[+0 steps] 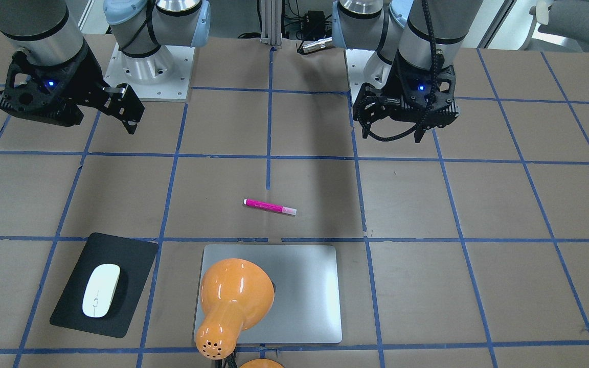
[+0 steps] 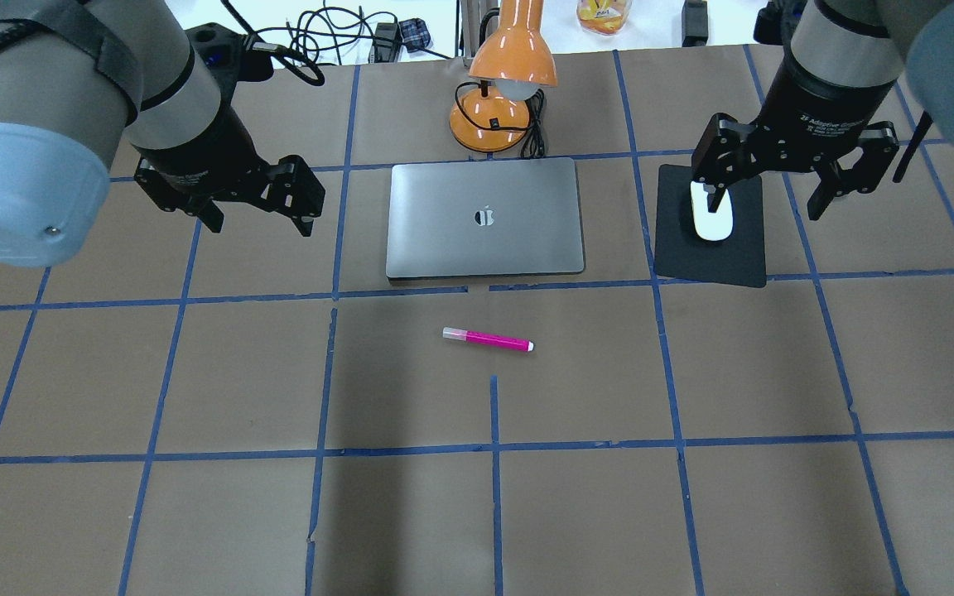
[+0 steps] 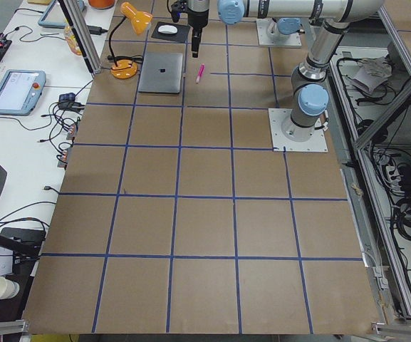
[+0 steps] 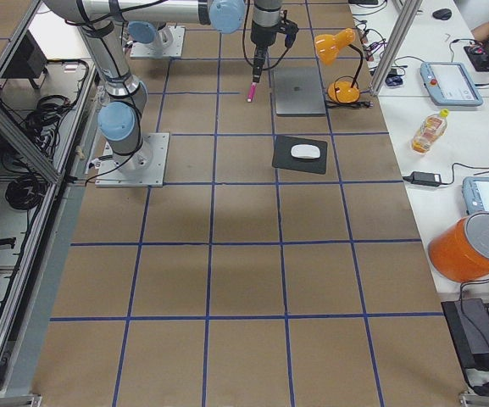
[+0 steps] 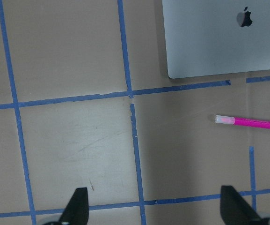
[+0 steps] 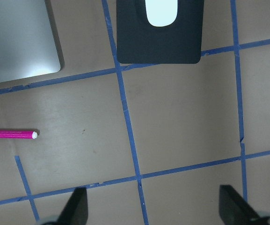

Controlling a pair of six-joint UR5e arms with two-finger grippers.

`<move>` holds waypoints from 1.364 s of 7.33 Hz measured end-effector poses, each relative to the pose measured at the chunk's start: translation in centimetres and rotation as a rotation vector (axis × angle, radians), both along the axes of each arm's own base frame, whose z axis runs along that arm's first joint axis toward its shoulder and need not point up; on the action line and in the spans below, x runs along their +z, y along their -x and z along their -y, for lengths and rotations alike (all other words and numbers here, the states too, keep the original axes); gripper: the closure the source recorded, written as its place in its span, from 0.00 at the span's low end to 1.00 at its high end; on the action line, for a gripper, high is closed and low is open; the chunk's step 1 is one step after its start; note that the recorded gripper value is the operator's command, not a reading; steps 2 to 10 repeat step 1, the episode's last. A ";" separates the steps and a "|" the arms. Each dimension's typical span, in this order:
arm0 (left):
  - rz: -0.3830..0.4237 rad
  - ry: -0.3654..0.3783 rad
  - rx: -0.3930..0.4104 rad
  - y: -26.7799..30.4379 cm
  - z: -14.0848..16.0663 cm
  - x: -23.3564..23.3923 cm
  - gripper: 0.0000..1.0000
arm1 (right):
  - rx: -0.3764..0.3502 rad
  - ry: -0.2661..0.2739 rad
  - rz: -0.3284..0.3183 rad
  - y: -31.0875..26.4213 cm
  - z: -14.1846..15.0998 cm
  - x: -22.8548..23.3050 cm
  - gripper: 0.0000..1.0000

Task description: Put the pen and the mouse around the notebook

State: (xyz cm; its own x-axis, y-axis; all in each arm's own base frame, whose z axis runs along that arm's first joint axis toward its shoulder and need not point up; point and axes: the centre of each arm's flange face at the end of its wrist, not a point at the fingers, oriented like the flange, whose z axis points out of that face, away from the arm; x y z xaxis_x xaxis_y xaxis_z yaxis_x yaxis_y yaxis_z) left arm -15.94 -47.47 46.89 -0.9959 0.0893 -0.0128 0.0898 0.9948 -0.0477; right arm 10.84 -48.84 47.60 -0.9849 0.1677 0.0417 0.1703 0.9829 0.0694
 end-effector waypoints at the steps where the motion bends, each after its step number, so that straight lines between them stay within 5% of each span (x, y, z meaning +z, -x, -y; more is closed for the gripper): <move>1: 0.000 0.000 -0.001 0.0 0.0 0.0 0.00 | -0.002 -0.001 -0.004 0.1 0.0 0.0 0.00; 10: 0.000 0.000 -0.001 0.0 0.0 0.0 0.00 | -0.002 -0.001 -0.004 0.1 0.0 0.0 0.00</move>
